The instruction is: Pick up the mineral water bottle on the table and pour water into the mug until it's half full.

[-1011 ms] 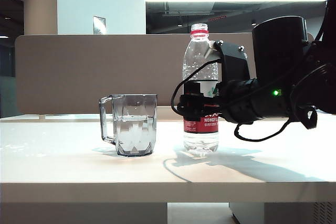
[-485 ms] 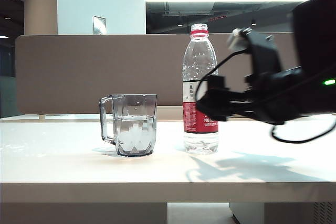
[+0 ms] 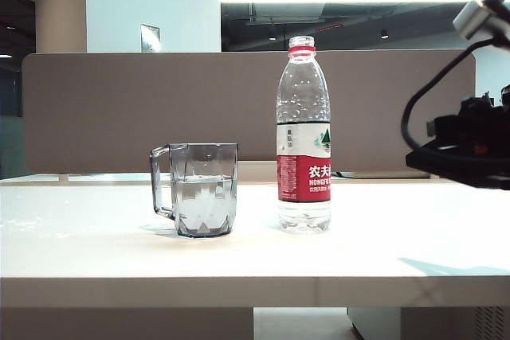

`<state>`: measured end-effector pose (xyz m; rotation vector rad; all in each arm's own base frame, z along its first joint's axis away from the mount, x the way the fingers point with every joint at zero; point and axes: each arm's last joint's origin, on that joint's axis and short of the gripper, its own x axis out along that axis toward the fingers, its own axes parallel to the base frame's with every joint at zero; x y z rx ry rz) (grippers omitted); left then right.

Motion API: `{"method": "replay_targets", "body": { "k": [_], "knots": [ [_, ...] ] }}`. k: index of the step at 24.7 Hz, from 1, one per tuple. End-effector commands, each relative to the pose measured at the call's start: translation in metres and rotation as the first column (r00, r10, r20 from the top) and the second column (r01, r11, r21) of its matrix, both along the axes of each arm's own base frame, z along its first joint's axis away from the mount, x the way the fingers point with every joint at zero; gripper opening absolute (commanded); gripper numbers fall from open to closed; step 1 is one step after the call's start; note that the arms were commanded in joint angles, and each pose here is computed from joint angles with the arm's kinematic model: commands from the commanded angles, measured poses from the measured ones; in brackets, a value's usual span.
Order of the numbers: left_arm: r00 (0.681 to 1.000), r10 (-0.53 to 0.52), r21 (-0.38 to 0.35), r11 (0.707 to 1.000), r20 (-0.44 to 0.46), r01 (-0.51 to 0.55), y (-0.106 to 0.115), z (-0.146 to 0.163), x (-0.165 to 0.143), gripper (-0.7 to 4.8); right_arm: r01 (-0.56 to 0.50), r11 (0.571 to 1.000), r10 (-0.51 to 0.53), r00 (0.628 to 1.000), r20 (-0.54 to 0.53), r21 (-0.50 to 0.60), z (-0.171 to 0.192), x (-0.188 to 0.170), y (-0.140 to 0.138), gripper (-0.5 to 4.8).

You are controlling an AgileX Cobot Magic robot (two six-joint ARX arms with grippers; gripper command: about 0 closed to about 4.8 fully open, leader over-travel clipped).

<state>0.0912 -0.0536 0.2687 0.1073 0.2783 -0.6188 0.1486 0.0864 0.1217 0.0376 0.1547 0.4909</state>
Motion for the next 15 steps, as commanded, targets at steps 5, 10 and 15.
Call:
{"method": "replay_targets", "body": {
  "k": [5,10,15],
  "knots": [
    [1.000,0.002,-0.006,1.000,0.012,-0.002,0.000,0.002,0.000,-0.05,0.057,0.997,-0.063,0.991,-0.121,-0.054,-0.002,-0.009,-0.009,-0.06],
    [1.000,0.001,-0.006,1.000,0.012,-0.001,0.000,0.002,0.000,-0.05,0.072,0.992,-0.091,0.977,-0.191,-0.106,-0.001,-0.020,-0.017,-0.06],
    [1.000,0.001,-0.006,1.000,0.012,-0.001,0.000,0.002,0.000,-0.05,0.068,0.987,-0.104,0.963,-0.249,-0.147,0.001,-0.034,-0.025,-0.06]
  ]
}}
